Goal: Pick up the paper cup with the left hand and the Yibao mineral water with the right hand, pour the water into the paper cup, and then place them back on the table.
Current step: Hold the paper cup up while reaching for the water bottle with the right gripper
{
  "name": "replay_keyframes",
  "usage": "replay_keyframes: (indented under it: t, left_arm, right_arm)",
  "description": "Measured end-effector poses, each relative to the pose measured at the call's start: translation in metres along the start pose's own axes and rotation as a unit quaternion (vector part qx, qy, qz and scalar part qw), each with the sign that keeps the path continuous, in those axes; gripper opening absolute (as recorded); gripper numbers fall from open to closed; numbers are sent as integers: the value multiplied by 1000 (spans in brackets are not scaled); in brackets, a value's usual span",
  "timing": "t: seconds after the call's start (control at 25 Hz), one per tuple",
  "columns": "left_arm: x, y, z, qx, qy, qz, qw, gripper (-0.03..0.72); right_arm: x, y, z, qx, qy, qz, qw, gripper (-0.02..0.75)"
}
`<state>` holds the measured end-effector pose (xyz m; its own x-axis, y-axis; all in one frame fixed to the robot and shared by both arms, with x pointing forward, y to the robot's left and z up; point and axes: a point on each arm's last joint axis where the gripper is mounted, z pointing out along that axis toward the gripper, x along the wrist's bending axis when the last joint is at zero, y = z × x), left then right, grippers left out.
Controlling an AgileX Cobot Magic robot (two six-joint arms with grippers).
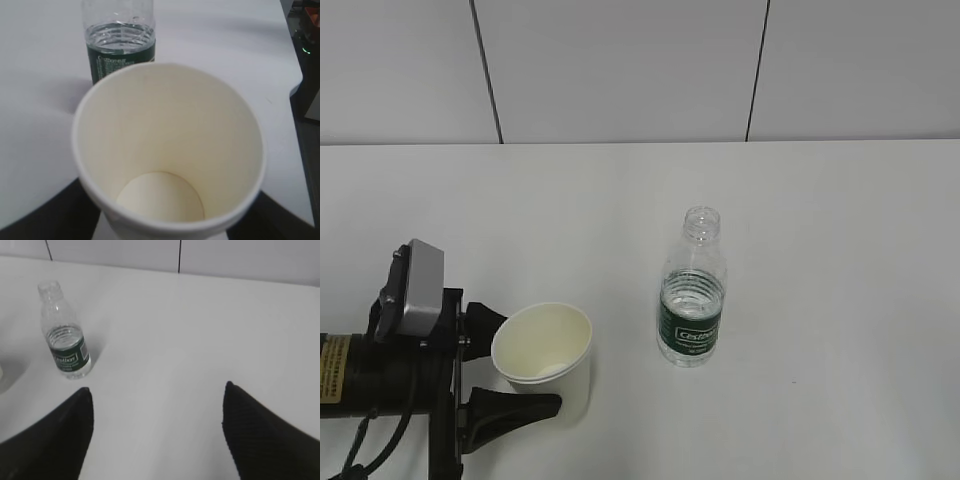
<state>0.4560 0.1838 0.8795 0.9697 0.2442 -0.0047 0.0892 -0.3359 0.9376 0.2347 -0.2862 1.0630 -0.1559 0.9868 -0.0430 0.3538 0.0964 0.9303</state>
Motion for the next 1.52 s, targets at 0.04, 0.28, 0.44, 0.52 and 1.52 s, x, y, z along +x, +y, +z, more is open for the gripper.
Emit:
replay_keyframes:
  t: [0.04,0.28,0.44,0.52,1.52]
  left_arm:
    - [0,0,0,0,1,-1,1000,485]
    - [1,0,0,-1,5,-2,1000,485]
    - [1,0,0,-1,6,-3,1000,485]
    - [2,0,0,-2,10,-5,1000,485]
    - [4,1,0,-4,20,-9,1000,484]
  right_arm:
    - [-1,3,2,-5,-2,-2,1000,591]
    - [-6,21,19,-23,-10,-37,999,591]
    - [-11,34,37,-43,-23,-63,997,591]
    - [-14,39,52,-40,-23,-69,997,591]
    - [-45,37,203,36,-72,7,997,591]
